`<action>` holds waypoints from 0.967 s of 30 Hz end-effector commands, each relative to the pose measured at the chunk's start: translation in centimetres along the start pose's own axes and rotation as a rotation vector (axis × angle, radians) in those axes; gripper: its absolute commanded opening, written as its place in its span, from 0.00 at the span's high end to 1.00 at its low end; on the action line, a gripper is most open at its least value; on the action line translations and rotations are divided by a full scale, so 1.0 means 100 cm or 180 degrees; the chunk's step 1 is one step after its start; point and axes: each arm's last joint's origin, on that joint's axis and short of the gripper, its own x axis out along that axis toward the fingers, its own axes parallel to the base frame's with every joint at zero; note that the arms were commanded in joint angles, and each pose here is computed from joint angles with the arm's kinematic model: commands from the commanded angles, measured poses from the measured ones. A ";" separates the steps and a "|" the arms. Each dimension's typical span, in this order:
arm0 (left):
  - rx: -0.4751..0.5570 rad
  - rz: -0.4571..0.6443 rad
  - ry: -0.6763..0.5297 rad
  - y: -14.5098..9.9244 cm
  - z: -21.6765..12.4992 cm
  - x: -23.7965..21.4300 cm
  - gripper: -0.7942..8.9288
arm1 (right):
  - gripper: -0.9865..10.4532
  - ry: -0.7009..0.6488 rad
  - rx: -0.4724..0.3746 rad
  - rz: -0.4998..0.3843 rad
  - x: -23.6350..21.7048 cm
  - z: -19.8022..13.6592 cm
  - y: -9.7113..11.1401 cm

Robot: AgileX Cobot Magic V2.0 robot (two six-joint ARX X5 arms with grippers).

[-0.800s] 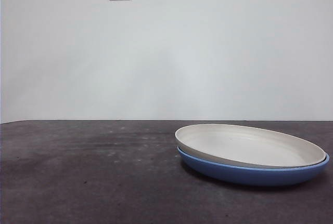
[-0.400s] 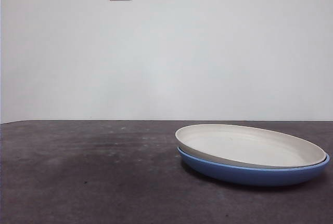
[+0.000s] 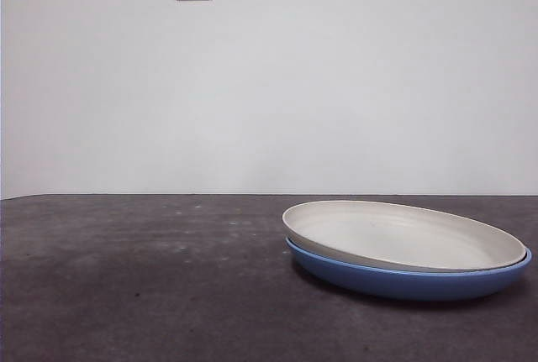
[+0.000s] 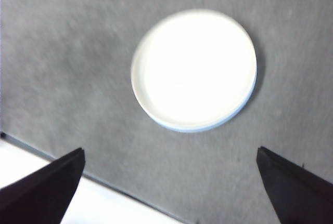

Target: Pick up the white plate, put it on the blue plate, put it on desk

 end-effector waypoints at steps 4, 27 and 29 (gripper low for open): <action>0.0149 0.0004 -0.0283 -0.006 -0.018 -0.010 0.22 | 0.39 0.0098 0.0062 0.0070 0.039 -0.003 -0.014; -0.0062 0.0002 -0.0481 -0.016 -0.046 -0.034 0.22 | 0.39 0.1003 0.0519 0.0069 0.197 0.031 -0.072; -0.0078 0.0001 -0.0512 -0.017 -0.048 -0.036 0.22 | 0.39 0.0992 0.0556 0.0013 0.202 0.032 -0.077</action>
